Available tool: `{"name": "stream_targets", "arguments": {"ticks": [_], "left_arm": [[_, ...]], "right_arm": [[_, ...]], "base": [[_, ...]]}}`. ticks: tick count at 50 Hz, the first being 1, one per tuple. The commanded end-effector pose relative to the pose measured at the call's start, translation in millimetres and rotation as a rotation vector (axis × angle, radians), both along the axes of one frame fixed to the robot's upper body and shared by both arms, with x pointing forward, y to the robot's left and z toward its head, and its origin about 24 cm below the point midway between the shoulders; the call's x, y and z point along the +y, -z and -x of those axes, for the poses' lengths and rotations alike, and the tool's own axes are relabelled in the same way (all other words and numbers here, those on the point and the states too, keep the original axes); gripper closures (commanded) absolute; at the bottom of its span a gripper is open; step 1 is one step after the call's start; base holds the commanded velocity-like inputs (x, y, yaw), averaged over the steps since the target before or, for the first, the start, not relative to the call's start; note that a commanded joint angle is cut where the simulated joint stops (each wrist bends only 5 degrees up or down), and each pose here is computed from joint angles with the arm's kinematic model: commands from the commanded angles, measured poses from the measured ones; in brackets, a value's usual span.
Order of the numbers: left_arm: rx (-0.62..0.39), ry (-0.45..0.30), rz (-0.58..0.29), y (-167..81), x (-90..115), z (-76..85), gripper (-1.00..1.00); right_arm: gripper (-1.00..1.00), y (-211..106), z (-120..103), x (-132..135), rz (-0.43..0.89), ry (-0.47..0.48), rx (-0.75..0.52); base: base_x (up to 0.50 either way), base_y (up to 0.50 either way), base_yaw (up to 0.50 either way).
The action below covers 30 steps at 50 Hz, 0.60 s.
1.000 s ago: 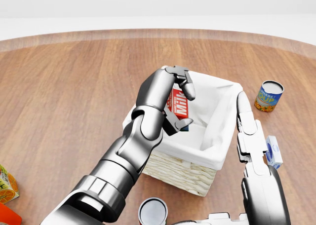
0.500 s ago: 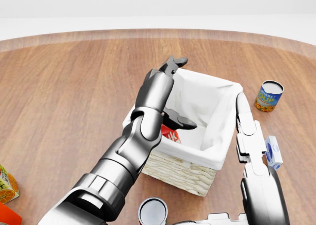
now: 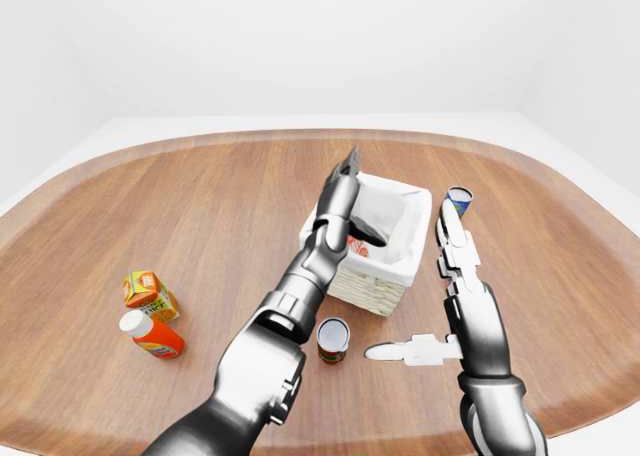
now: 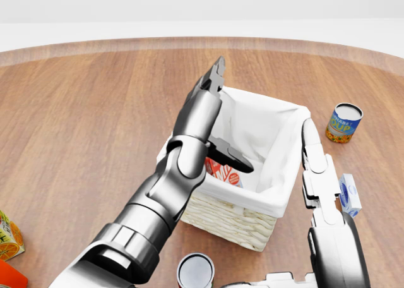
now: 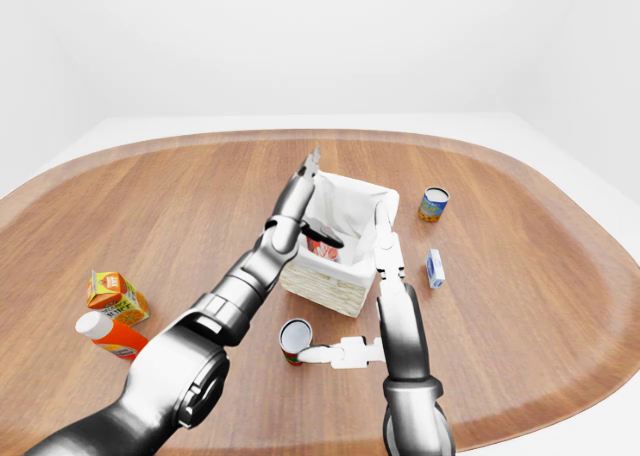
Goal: Pick the milk and place it in the basket.
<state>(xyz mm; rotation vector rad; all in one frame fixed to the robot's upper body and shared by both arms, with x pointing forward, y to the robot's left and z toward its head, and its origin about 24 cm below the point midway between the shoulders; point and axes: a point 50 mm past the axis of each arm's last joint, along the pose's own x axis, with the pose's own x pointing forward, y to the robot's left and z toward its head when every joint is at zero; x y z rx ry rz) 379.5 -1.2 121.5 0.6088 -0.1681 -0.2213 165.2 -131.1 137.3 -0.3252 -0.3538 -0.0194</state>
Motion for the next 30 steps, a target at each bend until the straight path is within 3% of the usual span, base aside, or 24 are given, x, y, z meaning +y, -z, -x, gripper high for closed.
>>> {"name": "stream_targets", "arguments": {"ticks": [1, 8, 18, 21, 24, 30], "left_arm": [[-0.014, 0.025, 0.103, -13, 5, -0.9, -1.00], [-0.122, 0.084, 0.213, -49, 15, 0.9, -1.00], [-0.166, 0.087, 0.319, -67, 34, 8.7, -1.00], [-0.173, 0.095, 0.372, -78, 40, 17.6, -1.00], [-0.248, 0.144, 0.440, -96, 47, 34.6, -1.00], [-0.219, 0.141, 0.490, -87, 59, 36.2, -1.00]], "right_arm": [[-1.00, 1, -1, 0, 0.002, 0.001, 0.005], [-1.00, 1, -2, 1, 0.003, 0.000, 0.002], [-1.00, 0, -1, 1, 0.003, -0.003, -0.004], [-1.00, 0, -1, 1, 0.003, -0.002, -0.004], [-1.00, 0, -1, 1, 0.003, -0.002, -0.002], [-1.00, 1, -1, 2, 0.004, -0.002, 0.003]], "base": [[0.00, 0.00, 0.00], [0.00, 0.00, 0.00], [0.00, 0.00, 0.00], [0.00, 0.00, 0.00], [0.00, 0.00, 0.00], [0.00, 0.00, 0.00]]}}
